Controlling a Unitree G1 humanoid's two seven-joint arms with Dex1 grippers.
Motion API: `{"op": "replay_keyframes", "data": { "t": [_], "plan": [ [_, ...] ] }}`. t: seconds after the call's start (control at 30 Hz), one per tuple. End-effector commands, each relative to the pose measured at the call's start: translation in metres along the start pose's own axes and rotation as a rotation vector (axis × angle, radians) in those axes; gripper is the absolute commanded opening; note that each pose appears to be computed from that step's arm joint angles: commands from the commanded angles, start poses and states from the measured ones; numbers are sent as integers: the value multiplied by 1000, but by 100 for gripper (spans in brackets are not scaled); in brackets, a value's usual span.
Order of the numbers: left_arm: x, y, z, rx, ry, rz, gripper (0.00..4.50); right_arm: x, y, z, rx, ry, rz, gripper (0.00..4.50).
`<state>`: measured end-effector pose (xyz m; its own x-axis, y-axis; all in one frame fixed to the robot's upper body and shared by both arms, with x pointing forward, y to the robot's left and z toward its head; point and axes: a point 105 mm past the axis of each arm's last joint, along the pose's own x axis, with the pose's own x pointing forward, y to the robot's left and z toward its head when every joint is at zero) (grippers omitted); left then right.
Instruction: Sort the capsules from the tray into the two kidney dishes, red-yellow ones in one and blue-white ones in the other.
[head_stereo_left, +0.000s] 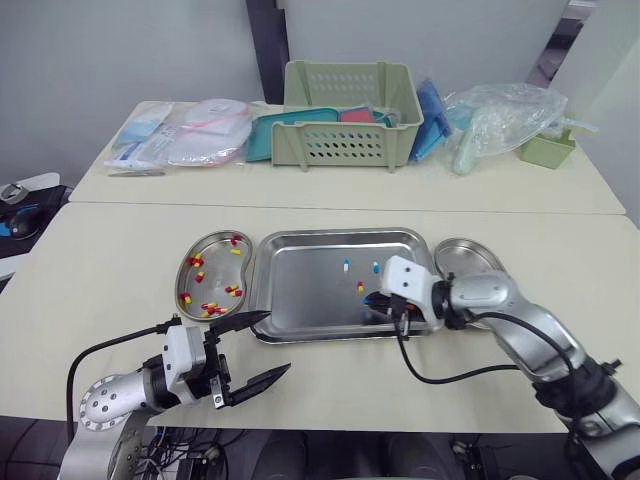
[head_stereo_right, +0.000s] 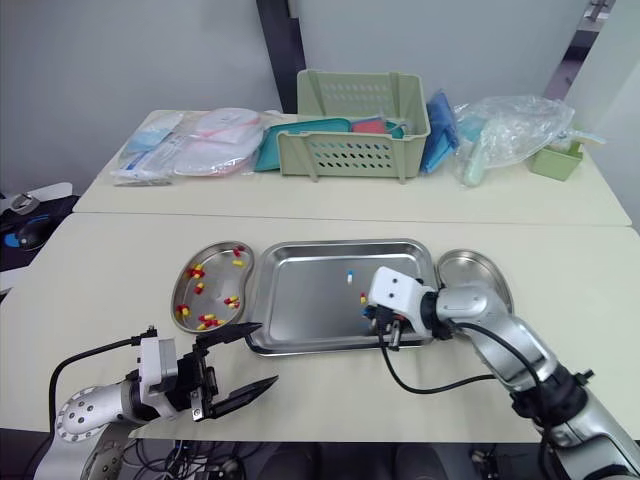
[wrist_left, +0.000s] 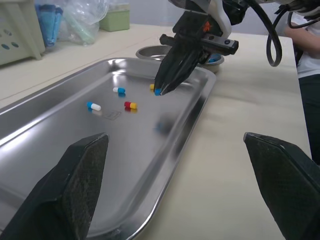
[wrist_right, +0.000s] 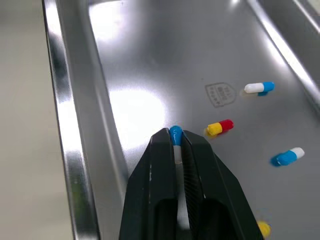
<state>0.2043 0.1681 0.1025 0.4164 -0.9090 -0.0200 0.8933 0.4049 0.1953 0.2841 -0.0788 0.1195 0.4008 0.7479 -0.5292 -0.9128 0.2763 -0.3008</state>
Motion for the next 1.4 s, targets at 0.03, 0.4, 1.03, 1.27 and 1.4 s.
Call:
{"op": "replay_keyframes", "data": {
  "t": [0.03, 0.4, 1.03, 1.27, 1.4],
  "plan": [
    [5, -7, 10, 27, -31, -70, 450, -29, -4, 11, 13, -45, -54, 1],
    [19, -18, 18, 12, -121, -131, 450, -119, -28, -46, 256, 28, -360, 1],
    [23, -15, 21, 10, -147, -95, 450, -135, -47, -68, 316, 26, -486, 256],
    [8, 13, 24, 8, -82, 145, 450, -139, -48, -56, 154, -20, -495, 361],
    [-21, 45, 25, 6, -3, 427, 450, -140, -44, -49, 81, -74, -487, 361]
  ]
}}
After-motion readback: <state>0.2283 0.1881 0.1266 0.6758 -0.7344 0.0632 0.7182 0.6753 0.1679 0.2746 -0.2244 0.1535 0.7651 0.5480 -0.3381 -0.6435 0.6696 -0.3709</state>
